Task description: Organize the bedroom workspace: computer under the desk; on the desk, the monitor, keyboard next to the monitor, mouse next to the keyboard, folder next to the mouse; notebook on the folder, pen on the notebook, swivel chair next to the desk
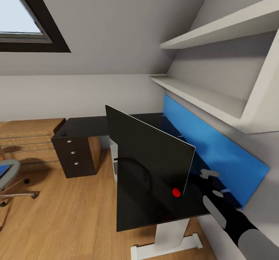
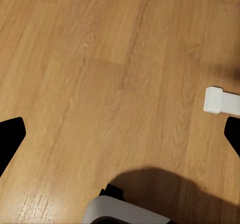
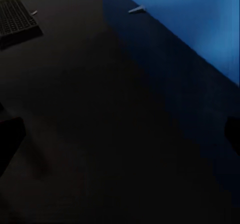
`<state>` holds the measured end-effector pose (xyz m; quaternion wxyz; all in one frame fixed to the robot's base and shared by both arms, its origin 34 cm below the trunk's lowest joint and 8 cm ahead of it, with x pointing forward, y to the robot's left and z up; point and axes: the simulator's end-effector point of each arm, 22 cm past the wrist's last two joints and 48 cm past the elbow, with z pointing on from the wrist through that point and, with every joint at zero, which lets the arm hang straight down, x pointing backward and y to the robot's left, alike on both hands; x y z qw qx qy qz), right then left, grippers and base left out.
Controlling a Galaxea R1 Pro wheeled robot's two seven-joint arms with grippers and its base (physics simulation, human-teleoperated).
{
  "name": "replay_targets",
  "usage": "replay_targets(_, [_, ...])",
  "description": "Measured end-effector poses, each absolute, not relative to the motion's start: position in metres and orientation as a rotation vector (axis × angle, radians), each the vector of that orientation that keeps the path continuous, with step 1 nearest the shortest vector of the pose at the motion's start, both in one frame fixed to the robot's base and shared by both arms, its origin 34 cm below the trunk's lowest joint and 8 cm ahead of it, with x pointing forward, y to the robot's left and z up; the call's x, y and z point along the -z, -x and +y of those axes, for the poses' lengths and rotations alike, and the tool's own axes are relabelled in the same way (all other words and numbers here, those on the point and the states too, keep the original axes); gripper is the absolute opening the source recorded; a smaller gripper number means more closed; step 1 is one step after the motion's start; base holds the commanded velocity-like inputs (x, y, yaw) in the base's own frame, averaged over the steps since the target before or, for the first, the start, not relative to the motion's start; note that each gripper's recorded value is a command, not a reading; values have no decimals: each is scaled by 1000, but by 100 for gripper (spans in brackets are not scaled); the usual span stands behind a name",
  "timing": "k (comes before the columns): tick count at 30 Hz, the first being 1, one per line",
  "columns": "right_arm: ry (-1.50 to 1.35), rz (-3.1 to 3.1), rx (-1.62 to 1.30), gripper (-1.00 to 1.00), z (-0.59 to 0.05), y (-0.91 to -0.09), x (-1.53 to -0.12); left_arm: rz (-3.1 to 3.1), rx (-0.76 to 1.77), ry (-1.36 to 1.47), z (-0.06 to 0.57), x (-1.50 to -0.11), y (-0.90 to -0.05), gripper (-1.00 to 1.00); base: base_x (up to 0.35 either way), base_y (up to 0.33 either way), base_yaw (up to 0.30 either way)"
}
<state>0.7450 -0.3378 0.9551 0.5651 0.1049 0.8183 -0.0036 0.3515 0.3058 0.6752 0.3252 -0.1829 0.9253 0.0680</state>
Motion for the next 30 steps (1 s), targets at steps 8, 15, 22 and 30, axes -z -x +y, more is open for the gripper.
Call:
replay_targets(8, [-157, 1926, -52, 100, -298, -747, -955, 2426, -177, 479, 305, -675, -352, 100, 0, 0, 1])
replay_targets(15, [-151, 1926, -74, 100, -284, -748, -955, 2425, -178, 479, 306, -676, -352, 100, 0, 0, 173])
replay_targets(22, [-118, 1932, -82, 100, -271, -746, -954, 2422, -178, 479, 306, -676, -353, 100, 0, 0, 255])
replay_targets(30, [-108, 1931, -82, 100, -267, -745, -955, 2418, -177, 479, 306, -677, -354, 100, 0, 0, 259])
